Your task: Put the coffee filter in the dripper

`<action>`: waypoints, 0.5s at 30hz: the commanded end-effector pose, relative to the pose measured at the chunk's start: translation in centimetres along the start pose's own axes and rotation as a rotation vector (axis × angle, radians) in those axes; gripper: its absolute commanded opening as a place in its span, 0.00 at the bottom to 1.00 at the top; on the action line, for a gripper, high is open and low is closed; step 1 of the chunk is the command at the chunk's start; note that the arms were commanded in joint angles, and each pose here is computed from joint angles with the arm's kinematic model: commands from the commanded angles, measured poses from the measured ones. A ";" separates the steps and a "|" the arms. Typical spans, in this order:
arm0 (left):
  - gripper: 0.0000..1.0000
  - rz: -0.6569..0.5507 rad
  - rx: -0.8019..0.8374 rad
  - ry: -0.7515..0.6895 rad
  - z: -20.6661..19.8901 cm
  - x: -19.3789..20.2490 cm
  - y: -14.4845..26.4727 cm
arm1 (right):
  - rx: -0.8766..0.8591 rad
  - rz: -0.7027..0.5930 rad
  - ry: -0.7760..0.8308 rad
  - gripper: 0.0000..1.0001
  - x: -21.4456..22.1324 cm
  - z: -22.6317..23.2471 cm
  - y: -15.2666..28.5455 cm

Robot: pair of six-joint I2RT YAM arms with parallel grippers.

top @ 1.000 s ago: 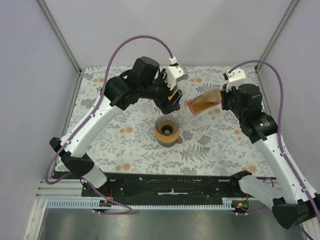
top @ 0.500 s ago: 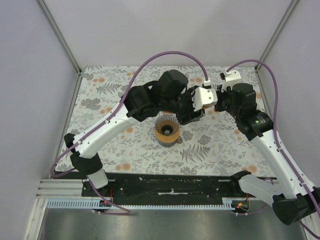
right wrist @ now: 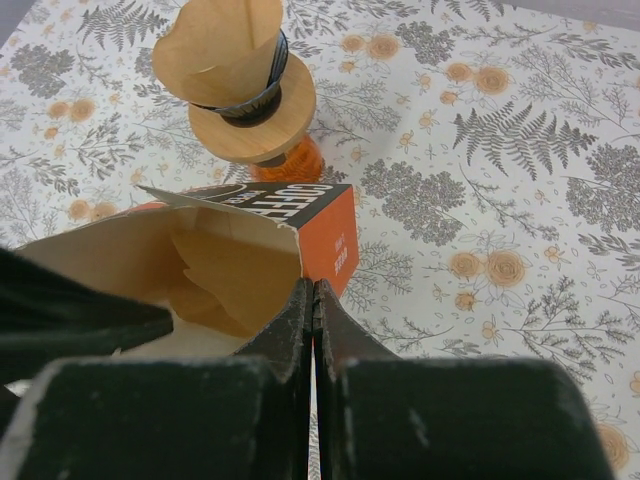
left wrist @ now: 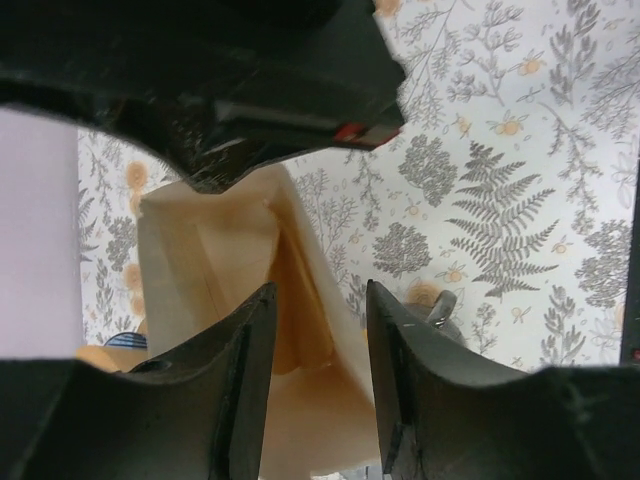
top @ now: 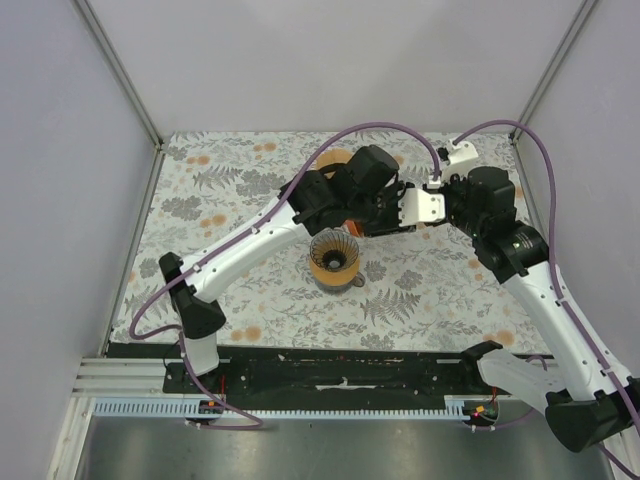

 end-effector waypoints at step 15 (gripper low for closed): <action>0.43 0.008 -0.026 -0.086 2.9 1.5 -0.8 | -0.108 -0.122 0.021 0.00 -2.8 1.5 1.5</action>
Point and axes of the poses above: each gripper's point midway between its finger pads, its own y axis back along the fingers, its own z axis along the line the jaws close on, x = y × z, the point moved 5 cm from there along y, back along the fingers, and after that the axes turned 8 degrees about y, right-handed, at the moved point
